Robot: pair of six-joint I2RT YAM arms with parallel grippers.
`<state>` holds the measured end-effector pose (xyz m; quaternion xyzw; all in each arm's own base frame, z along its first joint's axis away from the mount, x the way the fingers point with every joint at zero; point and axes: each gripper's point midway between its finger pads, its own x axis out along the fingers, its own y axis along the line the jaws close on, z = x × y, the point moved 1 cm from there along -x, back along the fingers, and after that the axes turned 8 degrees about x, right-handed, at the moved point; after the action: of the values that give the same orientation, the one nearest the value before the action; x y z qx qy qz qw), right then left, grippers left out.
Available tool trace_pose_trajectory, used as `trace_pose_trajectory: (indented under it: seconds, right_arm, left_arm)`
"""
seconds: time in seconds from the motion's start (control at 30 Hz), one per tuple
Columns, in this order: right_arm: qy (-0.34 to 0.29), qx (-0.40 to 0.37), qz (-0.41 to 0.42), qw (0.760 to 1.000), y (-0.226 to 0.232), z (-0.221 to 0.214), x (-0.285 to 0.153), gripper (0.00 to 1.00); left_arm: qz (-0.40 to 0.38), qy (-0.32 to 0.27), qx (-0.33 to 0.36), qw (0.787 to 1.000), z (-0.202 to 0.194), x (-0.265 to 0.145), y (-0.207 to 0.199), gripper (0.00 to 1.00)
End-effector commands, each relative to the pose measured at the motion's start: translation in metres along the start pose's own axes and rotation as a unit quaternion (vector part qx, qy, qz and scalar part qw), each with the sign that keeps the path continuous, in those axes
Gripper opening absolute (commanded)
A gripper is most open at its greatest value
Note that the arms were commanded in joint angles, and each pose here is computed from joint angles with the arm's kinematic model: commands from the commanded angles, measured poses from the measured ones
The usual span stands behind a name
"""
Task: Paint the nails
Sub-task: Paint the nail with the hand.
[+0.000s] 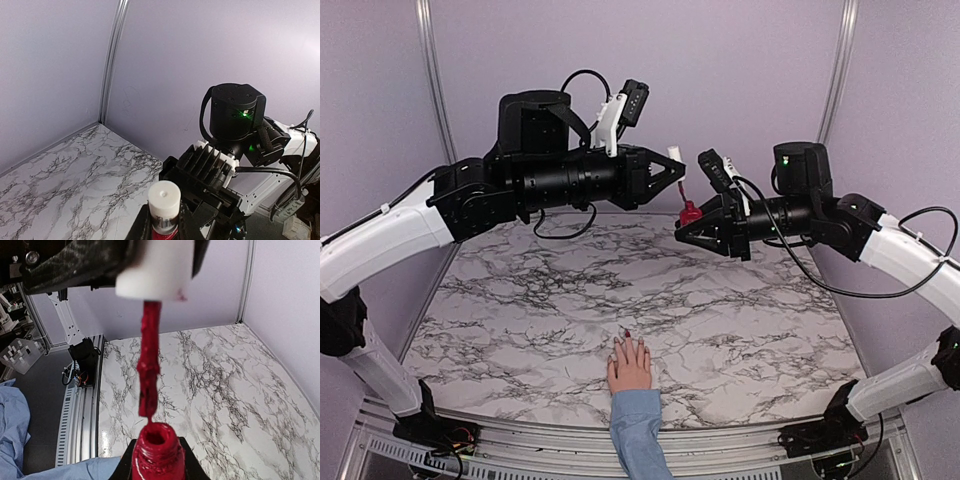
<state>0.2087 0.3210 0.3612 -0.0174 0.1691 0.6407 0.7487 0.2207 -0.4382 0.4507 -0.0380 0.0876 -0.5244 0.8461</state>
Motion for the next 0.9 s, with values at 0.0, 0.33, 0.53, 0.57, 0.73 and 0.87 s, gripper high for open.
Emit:
trace_pose_trajectory:
  seconds: [0.0, 0.33, 0.53, 0.57, 0.73, 0.87]
  right_arm:
    - [-0.006, -0.007, 0.003, 1.0, 0.002, 0.004, 0.003, 0.0]
    - [-0.005, -0.001, 0.001, 1.0, 0.001, -0.001, 0.002, 0.0]
    - [-0.012, 0.013, -0.01, 1.0, -0.002, -0.003, -0.005, 0.0]
    - [-0.016, 0.019, -0.012, 1.0, -0.002, -0.003, -0.007, 0.0]
    - [-0.023, 0.038, -0.027, 0.999, -0.01, -0.006, -0.015, 0.0]
    - [-0.02, 0.049, -0.034, 0.998, -0.013, -0.012, -0.016, 0.0]
  left_arm:
    - [0.007, -0.031, -0.003, 0.999, 0.024, -0.02, 0.003, 0.0]
    - [0.111, -0.023, -0.039, 0.993, -0.002, -0.031, 0.045, 0.0]
    - [0.223, 0.03, -0.098, 0.97, -0.079, -0.037, 0.087, 0.0]
    - [0.235, 0.047, -0.105, 0.965, -0.099, -0.037, 0.092, 0.0]
    - [0.275, 0.102, -0.145, 0.945, -0.171, -0.037, 0.108, 0.0]
    - [0.304, 0.123, -0.151, 0.932, -0.206, -0.034, 0.112, 0.0]
